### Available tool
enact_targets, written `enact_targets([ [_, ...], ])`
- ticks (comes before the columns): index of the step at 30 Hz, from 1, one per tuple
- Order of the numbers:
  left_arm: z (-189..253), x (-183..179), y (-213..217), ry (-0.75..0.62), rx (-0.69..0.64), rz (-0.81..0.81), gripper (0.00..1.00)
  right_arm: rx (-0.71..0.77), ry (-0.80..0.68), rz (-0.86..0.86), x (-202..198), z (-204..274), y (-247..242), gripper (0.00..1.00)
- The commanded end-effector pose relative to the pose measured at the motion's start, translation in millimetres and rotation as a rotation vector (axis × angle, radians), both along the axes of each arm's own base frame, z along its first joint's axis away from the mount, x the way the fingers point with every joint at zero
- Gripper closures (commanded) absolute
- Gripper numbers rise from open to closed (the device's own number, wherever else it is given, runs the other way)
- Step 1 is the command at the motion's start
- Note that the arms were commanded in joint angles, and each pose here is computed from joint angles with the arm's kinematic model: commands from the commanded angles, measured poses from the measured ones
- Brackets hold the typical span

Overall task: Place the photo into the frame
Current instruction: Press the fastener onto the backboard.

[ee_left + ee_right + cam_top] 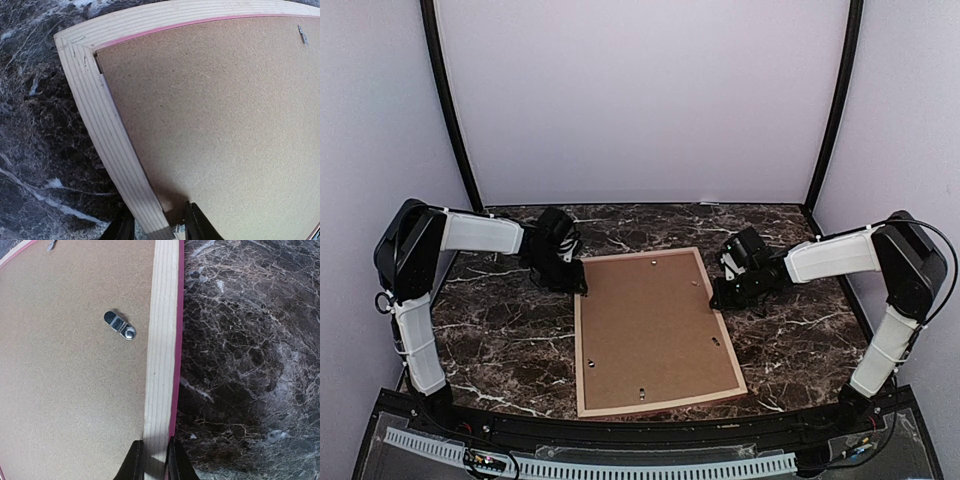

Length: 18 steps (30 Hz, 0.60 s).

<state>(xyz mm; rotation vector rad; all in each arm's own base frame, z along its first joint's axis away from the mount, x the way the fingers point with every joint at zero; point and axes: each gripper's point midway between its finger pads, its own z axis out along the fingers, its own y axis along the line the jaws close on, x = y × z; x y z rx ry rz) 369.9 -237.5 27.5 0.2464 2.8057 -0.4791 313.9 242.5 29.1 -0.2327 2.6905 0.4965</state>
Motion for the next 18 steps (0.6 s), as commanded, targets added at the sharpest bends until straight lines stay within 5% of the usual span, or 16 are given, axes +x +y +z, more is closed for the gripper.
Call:
enact_targets([
  [1, -8.3, -33.6, -3.2, 0.1, -0.003, -0.058, 0.65, -0.001, 0.097, 0.033, -20.6, -22.8, 0.4, 1.0],
  [5, 1.4, -26.4, -4.2, 0.072, -0.009, -0.051, 0.59, -0.006, 0.096, 0.033, -20.4, -23.1, 0.1, 1.0],
  [11, 27.2, -8.5, -3.0, -0.022, -0.004, -0.027, 0.35, -0.011, 0.097, 0.031, -19.7, -23.6, -0.5, 1.0],
  [18, 50.3, -21.6, -6.7, -0.083, -0.047, -0.041, 0.24, -0.011, 0.093, 0.029, -16.7, -22.5, 1.1, 1.0],
])
